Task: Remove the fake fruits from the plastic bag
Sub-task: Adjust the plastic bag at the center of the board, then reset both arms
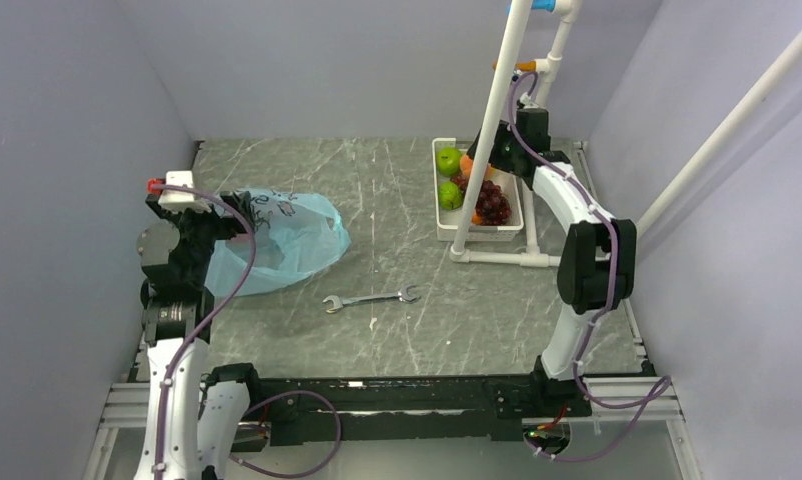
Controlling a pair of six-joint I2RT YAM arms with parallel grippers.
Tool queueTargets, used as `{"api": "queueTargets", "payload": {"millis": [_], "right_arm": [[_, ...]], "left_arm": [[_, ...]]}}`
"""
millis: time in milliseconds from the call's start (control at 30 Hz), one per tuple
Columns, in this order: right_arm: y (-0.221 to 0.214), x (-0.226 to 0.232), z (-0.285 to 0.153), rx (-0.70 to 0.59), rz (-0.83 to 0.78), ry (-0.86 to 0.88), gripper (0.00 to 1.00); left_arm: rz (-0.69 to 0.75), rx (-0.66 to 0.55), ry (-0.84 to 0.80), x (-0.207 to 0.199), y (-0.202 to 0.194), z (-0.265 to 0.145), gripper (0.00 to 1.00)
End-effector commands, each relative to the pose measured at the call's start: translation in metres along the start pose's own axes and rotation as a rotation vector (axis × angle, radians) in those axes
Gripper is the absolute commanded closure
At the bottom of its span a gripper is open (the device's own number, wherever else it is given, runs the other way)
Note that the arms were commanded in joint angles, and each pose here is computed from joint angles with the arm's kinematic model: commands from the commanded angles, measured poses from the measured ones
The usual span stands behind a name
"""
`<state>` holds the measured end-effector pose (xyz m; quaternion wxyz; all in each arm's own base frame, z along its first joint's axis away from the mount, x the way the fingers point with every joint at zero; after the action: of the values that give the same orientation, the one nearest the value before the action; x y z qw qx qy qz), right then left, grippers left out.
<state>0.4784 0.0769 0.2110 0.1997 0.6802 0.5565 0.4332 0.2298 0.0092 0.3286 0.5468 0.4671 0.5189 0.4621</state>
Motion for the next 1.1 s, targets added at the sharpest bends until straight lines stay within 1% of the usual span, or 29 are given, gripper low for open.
{"api": "queueTargets", "payload": {"millis": [0,67,133,200,267,367,433,467,500,567,667,733,800,833,933,1000,1067], "right_arm": [[0.020,0.020,-0.046,-0.098,-0.022,0.050,0.01],[0.013,0.020,-0.053,-0.087,-0.028,0.047,0.01],[0.008,0.019,-0.062,-0.089,-0.034,0.038,0.01],[0.003,0.017,-0.071,-0.098,-0.036,0.036,0.01],[0.000,0.017,-0.078,-0.105,-0.037,0.034,0.01],[-0.004,0.018,-0.090,-0.108,-0.038,0.047,0.01],[-0.007,0.019,-0.097,-0.105,-0.036,0.051,0.01],[-0.008,0.020,-0.101,-0.102,-0.034,0.057,0.01],[-0.008,0.023,-0.109,-0.109,-0.038,0.062,0.01],[-0.010,0.022,-0.122,-0.124,-0.044,0.021,0.01],[-0.012,0.017,-0.146,-0.153,-0.040,-0.054,0.01],[-0.016,0.010,-0.163,-0.163,-0.036,-0.110,0.01],[-0.020,0.008,-0.180,-0.173,-0.038,-0.135,0.01],[-0.021,0.008,-0.190,-0.182,-0.041,-0.135,0.01],[-0.026,0.010,-0.229,-0.227,-0.056,-0.125,0.01],[-0.030,0.016,-0.255,-0.288,-0.087,-0.098,0.00],[-0.032,0.028,-0.284,-0.389,-0.118,-0.039,0.00]], "left_arm": [[0.030,-0.083,0.176,0.015,0.017,-0.015,0.01],[0.015,-0.040,0.306,0.028,0.015,-0.017,0.01],[-0.025,0.006,0.472,0.042,0.013,-0.019,0.01],[-0.042,0.022,0.572,0.051,0.012,-0.022,0.01],[-0.052,0.017,0.575,0.051,0.012,-0.023,0.01],[-0.059,-0.001,0.530,0.044,0.016,-0.027,0.01],[-0.051,-0.016,0.542,0.042,0.020,-0.033,0.01],[-0.051,-0.010,0.560,0.041,0.024,-0.038,0.01],[-0.062,-0.026,0.557,0.037,0.039,-0.044,0.01],[-0.099,-0.032,0.517,0.027,0.062,-0.056,0.01],[-0.135,-0.050,0.351,0.004,0.094,-0.070,0.01],[-0.151,-0.060,0.228,-0.012,0.106,-0.076,0.01],[-0.178,-0.060,0.140,-0.024,0.113,-0.084,0.01],[-0.199,-0.058,0.095,-0.030,0.115,-0.089,0.01],[-0.245,-0.098,-0.013,-0.045,0.124,-0.105,0.01],[-0.271,-0.130,-0.066,-0.052,0.130,-0.116,0.00],[-0.287,-0.150,-0.103,-0.058,0.136,-0.126,0.00]]}}
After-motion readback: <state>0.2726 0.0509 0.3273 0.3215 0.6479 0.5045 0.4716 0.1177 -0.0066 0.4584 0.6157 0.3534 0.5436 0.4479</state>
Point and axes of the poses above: each gripper's point midway between its finger pads, its own z axis out along the fingers, its own x axis along the line the jaws close on, y = z × x, the point moved 7 cm from there along -z, back along the fingers, and after that the axes turned 3 degrees about -z, right-handed, at the moved point
